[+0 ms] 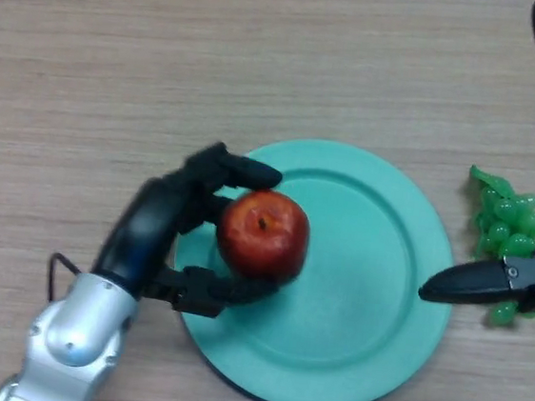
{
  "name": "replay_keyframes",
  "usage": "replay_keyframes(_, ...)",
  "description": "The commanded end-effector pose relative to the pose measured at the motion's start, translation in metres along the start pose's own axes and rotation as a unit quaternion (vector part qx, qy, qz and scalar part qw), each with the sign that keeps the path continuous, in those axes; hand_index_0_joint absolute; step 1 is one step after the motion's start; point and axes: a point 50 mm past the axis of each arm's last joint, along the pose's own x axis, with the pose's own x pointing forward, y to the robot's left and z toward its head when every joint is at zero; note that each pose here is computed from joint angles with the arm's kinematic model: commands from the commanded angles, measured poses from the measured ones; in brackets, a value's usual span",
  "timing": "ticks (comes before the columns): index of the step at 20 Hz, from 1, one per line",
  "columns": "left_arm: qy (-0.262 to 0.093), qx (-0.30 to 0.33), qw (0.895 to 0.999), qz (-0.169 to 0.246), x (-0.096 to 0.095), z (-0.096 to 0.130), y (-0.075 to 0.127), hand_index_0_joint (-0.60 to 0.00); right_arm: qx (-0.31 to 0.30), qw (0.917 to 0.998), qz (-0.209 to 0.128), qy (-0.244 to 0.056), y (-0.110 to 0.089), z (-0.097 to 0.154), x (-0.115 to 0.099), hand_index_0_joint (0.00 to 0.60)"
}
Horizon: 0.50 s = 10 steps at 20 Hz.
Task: Pick up the red apple and place it on the plate
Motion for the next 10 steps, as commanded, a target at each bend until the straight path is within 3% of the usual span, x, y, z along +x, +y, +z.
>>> replay_keyframes(1, -0.130, 0.033, 0.990, 0.041, 0.004, 0.033, 0.010, -0.600, -0.005, 0.9925, -0.010, -0.122, -0.005, 0.033, -0.007, 0.000)
replay_keyframes(4, -0.142, 0.017, 0.990, 0.012, 0.008, 0.032, 0.001, -0.600, -0.028, 0.9930, 0.005, -0.115, -0.005, 0.032, -0.008, 0.000)
replay_keyframes(7, -0.134, 0.021, 0.991, 0.008, 0.011, 0.029, -0.003, -0.249, -0.032, 0.9930, 0.006, -0.114, -0.006, 0.033, -0.009, 0.000)
replay_keyframes(8, -0.123, 0.031, 0.992, 0.008, 0.014, 0.026, -0.006, -0.100, -0.035, 0.9931, 0.006, -0.112, -0.007, 0.033, -0.011, 0.000)
replay_keyframes(9, -0.110, 0.046, 0.993, 0.010, 0.017, 0.022, -0.011, -0.001, -0.041, 0.9932, 0.005, -0.108, -0.009, 0.033, -0.012, 0.000)
replay_keyframes(10, -0.106, 0.049, 0.993, 0.012, 0.018, 0.021, -0.013, 0.000, -0.043, 0.9932, 0.004, -0.108, -0.010, 0.033, -0.013, 0.000)
